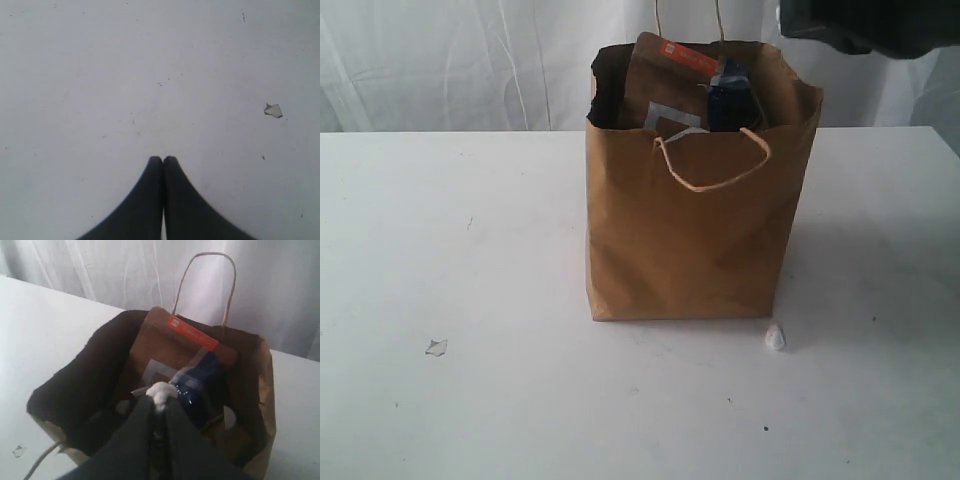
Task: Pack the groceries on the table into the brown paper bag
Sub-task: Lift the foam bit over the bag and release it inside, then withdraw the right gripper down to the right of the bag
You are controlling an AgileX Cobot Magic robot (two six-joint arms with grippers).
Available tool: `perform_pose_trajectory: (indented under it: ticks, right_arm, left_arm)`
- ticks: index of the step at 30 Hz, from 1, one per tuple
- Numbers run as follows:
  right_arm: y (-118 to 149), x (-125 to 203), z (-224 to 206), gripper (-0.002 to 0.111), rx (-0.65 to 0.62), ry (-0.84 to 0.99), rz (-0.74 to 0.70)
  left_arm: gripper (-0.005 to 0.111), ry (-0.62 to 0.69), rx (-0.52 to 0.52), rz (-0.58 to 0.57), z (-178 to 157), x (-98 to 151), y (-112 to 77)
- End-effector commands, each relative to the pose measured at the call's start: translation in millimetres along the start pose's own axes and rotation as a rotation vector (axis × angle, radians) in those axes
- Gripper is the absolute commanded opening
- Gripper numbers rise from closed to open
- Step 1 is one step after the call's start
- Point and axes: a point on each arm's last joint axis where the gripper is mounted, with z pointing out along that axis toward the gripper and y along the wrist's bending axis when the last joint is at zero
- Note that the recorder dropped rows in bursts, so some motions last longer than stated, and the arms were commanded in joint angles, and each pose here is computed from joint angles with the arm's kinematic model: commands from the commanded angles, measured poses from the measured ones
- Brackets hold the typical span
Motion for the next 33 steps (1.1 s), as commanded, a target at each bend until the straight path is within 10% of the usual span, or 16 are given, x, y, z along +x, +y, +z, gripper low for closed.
perform_pose_trajectory:
  ticks: [1, 6, 12, 24, 33]
  right_arm:
    - [-10, 10, 35, 0.000, -0.009, 0.054, 0.020]
    - [-10, 14, 53, 0.008, -0.068, 0.079, -0.104]
    - [-15, 14, 63, 0.046, -0.044, 0.057, -0.187]
    - [-4, 13, -6, 0.038, 0.049, 0.000, -0.280]
    - [-6, 98, -25, 0.027, 0.071, 0.187, -0.236]
  left_arm:
    - [0.000, 0.041, -0.003, 0.002, 1, 5, 0.6]
    - [0.000, 0.041, -0.003, 0.002, 1, 5, 0.6]
    - [0.000, 0.041, -0.003, 0.002, 1, 5, 0.6]
    - [0.000, 0.041, -0.003, 0.002, 1, 5, 0.6]
    - [0.000, 0.041, -0.003, 0.002, 1, 5, 0.6]
